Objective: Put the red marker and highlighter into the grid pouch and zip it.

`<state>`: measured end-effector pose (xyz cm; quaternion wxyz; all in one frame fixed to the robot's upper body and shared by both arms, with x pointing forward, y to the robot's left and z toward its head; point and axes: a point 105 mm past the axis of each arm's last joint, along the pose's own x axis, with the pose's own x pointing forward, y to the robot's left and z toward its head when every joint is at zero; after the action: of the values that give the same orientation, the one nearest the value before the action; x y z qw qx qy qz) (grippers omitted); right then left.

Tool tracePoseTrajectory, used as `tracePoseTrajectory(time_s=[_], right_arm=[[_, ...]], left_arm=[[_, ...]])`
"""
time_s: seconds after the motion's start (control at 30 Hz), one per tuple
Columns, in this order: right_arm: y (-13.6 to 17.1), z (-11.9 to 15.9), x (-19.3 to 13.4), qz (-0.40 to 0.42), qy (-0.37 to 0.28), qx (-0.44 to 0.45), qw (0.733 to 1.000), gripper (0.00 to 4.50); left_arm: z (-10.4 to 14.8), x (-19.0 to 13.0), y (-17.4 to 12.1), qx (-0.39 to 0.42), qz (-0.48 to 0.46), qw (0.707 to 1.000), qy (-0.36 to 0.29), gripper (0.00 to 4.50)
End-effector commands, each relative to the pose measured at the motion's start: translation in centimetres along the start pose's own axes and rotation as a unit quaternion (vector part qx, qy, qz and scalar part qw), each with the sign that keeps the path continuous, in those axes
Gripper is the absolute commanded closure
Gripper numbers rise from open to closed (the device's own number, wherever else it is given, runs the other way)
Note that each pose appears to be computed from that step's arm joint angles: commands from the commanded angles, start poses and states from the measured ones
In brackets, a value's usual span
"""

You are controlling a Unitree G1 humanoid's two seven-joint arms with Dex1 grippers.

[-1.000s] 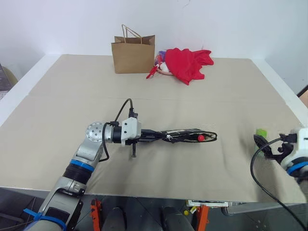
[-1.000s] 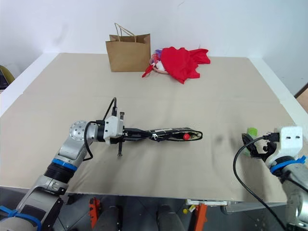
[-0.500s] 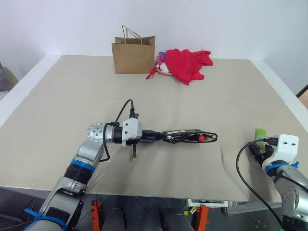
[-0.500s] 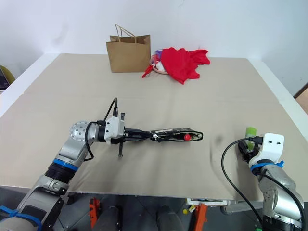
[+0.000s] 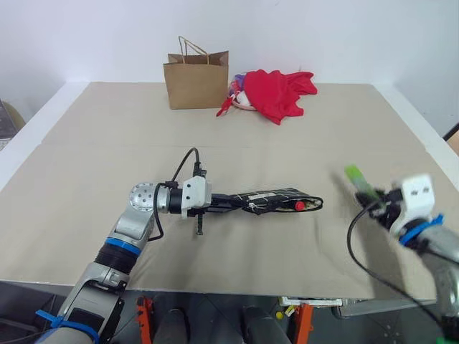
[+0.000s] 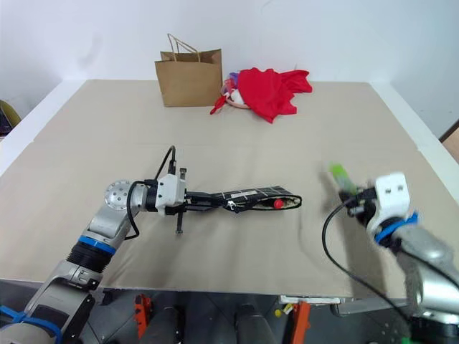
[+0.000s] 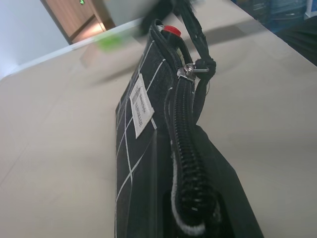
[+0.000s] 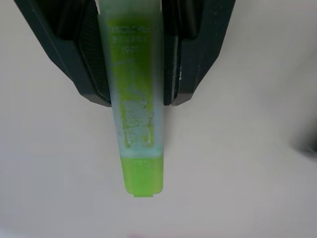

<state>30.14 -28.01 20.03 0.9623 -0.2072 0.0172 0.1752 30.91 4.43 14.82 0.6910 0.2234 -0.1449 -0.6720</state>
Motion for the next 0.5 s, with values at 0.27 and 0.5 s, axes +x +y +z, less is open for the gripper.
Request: tracePoseTrajectory(time_s=[0.27,0.5], right_arm=[[8.6,6.8,-4.5,0.414,-0.018,-0.090,0.906,3.40],[9.4,3.9,-4.0,0.430,0.033,-0.076,0.899,3.40]], left_arm=[[1.0,0.4,0.4,0.022,-0.005,1.000,-0.016,4.50],[1.2,0.7,0.3,0.023,-0.010,0.999,-0.023,4.50]])
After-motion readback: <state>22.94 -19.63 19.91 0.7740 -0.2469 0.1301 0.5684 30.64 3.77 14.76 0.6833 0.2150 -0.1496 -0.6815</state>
